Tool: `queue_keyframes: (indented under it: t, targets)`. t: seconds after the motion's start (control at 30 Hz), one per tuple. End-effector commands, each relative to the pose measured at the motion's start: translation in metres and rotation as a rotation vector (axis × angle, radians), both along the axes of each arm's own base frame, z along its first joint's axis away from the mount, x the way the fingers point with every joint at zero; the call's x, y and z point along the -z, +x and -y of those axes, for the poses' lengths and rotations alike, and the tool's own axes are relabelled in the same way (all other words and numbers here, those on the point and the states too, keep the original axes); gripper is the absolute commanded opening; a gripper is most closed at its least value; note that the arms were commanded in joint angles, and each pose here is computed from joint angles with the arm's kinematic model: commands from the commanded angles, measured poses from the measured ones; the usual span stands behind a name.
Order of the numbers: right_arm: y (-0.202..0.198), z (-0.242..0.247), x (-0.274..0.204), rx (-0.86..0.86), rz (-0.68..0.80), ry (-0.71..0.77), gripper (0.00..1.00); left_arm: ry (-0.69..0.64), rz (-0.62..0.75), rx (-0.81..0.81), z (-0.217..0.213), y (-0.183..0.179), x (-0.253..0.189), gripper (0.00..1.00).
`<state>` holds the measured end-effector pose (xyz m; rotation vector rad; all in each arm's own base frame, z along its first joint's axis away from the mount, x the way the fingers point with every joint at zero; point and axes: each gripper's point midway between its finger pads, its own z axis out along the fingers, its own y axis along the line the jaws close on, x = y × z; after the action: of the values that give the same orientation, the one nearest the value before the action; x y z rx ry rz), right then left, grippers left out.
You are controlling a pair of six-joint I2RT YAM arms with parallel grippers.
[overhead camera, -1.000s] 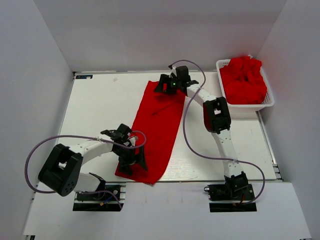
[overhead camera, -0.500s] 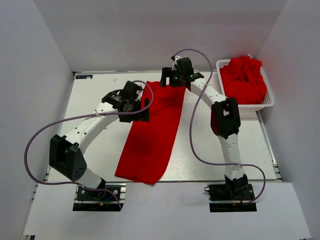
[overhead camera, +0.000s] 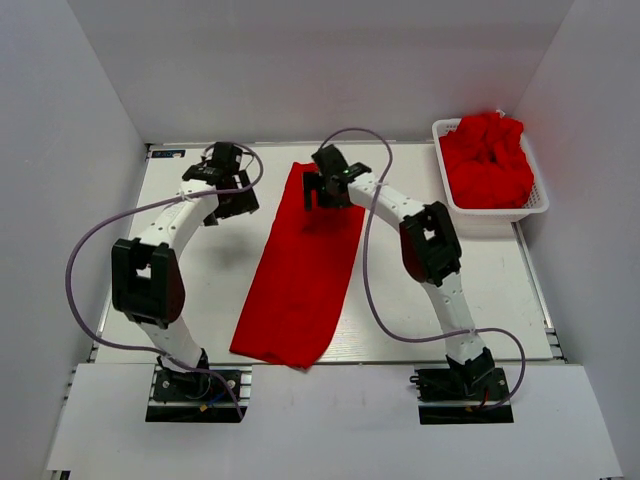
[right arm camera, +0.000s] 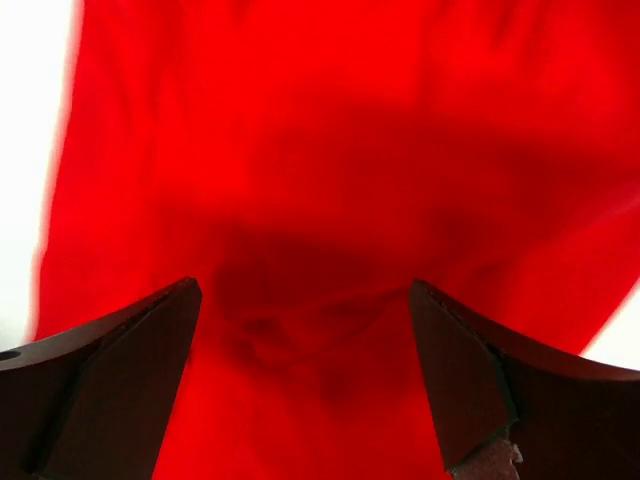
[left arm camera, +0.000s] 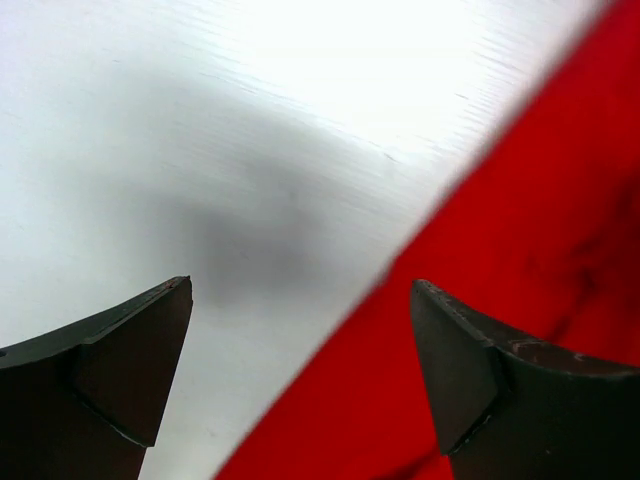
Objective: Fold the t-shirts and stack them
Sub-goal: Rotate the tshirt 90 degrees
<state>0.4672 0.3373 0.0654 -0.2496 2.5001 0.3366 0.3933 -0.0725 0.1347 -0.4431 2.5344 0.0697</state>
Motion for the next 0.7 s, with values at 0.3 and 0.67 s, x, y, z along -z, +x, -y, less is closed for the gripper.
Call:
queue_keyframes:
  t: [0.3,0.67]
  targets:
    - [0.006,0.038,0.072,0.169,-0.154,-0.154,0.90,-0.032,0.023,-0.126,-0.058,-0.009,0.009,1.00]
    - [0.096,0.057,0.060,-0.071,0.091,-0.039,0.90,-0.221,0.147,0.103,-0.020,0.038,0.004,1.00]
